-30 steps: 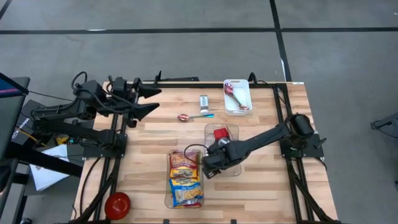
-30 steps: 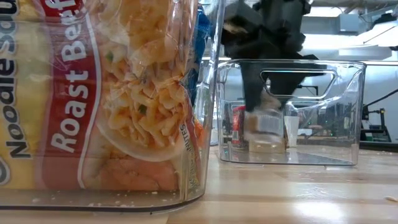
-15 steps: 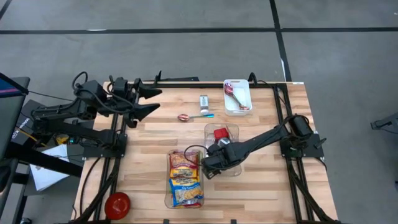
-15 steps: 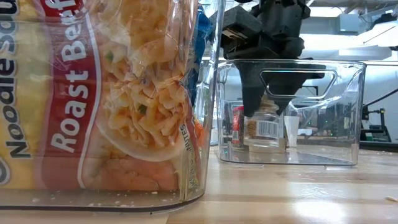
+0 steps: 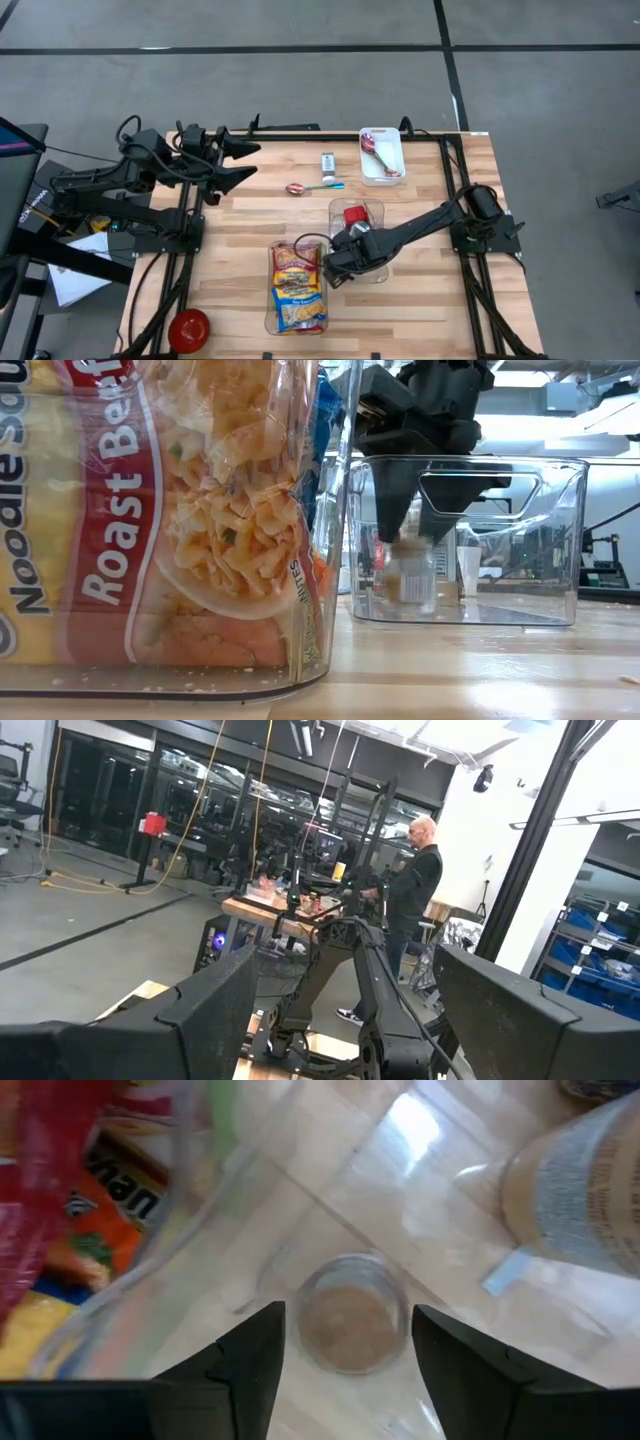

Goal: Pick & Place Food Item
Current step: Put the brown seasoning bottle into the right transparent bin, then put the blue spoon into the white bin

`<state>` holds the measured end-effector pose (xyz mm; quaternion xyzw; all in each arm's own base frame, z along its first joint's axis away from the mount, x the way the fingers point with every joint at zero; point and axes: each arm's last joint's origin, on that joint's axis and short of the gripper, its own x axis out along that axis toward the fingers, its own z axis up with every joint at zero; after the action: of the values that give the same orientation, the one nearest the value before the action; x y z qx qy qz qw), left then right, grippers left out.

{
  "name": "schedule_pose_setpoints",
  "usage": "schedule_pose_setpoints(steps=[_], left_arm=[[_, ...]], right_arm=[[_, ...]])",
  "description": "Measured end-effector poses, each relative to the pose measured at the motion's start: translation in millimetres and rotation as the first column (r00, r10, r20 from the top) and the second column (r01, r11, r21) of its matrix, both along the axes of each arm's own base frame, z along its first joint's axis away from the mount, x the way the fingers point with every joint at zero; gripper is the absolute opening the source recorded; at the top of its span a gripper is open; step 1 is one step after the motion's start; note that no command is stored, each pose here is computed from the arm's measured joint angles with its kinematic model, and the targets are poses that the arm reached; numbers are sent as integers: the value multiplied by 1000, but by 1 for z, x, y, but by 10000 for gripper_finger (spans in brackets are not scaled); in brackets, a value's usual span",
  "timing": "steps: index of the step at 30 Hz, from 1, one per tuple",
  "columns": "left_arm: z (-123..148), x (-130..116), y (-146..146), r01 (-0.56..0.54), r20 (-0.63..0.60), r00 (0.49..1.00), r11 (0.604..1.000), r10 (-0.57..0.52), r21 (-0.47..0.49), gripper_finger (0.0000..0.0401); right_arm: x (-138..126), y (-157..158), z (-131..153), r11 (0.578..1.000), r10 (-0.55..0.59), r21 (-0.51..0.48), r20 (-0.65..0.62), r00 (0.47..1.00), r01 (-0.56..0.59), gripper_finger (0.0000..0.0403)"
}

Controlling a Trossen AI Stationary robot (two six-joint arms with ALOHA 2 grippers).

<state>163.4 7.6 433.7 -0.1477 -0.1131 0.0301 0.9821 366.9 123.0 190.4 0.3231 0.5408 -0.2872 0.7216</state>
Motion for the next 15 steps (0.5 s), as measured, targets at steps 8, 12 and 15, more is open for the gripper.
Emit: schedule_pose_setpoints(steps=[8,12,15], left_arm=[[0,0,0,-4,-1,1000,1000,4,-1,296],[0,0,0,-4,-1,1000,1000,4,-1,296],[0,0,0,-4,-1,1000,1000,4,-1,296]], right_arm=[[4,8,2,999,29,15,72,997,-30,208],[0,9,10,1000,10,-12,88,996,-9,209],[-8,7,20,998,-22,-52,89,996,26,208]])
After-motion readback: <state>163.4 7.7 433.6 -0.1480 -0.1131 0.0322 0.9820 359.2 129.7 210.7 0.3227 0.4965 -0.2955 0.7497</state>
